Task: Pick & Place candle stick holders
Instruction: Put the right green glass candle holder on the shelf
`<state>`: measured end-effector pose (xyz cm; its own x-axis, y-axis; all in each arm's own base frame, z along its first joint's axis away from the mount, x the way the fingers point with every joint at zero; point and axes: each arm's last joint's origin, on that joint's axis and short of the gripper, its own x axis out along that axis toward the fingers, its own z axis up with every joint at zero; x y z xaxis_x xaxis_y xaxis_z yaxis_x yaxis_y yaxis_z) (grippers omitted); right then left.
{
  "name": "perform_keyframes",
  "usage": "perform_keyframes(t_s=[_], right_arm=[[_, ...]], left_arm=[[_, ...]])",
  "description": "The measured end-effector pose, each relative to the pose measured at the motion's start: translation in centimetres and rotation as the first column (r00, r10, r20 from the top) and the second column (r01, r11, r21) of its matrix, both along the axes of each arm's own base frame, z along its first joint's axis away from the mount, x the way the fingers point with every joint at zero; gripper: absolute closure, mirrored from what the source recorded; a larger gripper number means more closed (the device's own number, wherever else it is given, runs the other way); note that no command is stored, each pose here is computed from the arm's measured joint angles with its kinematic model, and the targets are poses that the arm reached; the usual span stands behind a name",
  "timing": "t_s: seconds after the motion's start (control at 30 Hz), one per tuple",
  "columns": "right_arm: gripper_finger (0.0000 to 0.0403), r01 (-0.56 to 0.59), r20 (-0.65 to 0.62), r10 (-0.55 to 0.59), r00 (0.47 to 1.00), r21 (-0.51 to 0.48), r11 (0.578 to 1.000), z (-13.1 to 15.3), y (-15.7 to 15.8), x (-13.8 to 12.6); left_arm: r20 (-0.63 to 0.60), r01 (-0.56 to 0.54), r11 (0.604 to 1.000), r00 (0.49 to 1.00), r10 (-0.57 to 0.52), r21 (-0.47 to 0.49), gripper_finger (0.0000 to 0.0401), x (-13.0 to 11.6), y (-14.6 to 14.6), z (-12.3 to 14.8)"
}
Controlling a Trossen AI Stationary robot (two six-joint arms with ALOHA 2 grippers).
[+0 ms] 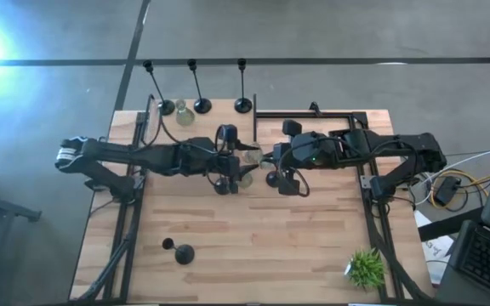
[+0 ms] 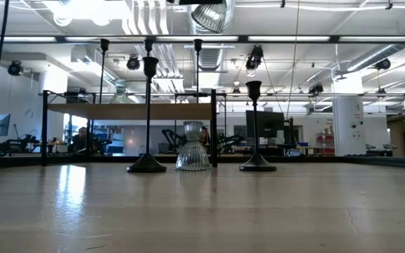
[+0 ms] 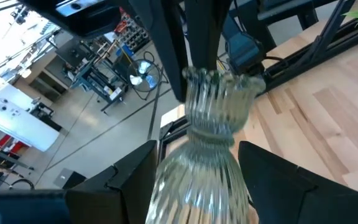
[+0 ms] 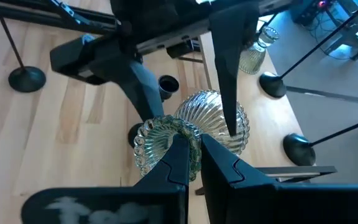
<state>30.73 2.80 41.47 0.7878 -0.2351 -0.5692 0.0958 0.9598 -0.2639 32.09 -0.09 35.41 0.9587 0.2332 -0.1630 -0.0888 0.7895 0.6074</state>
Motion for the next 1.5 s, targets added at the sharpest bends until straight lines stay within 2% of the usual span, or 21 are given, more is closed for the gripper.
perform_keyframes(t_s=[0.43, 0.53, 0.77, 1.1, 1.3, 1.5], right_arm=[[0.0392, -0.009, 0.007, 0.008, 1.0, 0.007, 1.0, 0.0, 0.0, 0.1], [0.0392, -0.019, 0.004, 0.019, 1.0, 0.012, 1.0, 0.0, 0.1, 0.0], [0.0392, -0.019, 0.008, 0.019, 1.0, 0.018, 1.0, 0.1, 0.0, 0.1], [0.0391, -0.017, 0.008, 0.017, 1.0, 0.018, 1.0, 0.0, 0.0, 0.1], [0.0349, -0.009, 0.005, 0.009, 1.0, 0.013, 1.0, 0.1, 0.0, -0.1], [0.0304, 0.043, -0.055, -0.041, 0.998, 0.025, 0.999, 0.6, -0.3, -2.5]], left_arm=[[-0.008, 0.0, 1.0, 1.0, 0.0, -0.009, 0.0176, 1.7, 0.0, 0.4], [-0.011, -0.001, 1.0, 1.0, 0.001, -0.012, 0.0192, 1.7, 0.0, 0.5], [-0.008, 0.021, 1.0, 1.0, -0.021, -0.006, 0.0267, 1.6, -0.3, 0.8], [-0.004, 0.016, 1.0, 1.0, -0.016, -0.016, 0.0268, 1.6, -0.3, 0.8], [0.0, 0.005, 0.999, 1.0, -0.005, -0.036, 0.0268, 1.5, -0.3, 0.9], [-0.022, -0.081, 0.997, 0.997, 0.08, -0.019, 0.0269, 1.3, 0.1, 0.8]])
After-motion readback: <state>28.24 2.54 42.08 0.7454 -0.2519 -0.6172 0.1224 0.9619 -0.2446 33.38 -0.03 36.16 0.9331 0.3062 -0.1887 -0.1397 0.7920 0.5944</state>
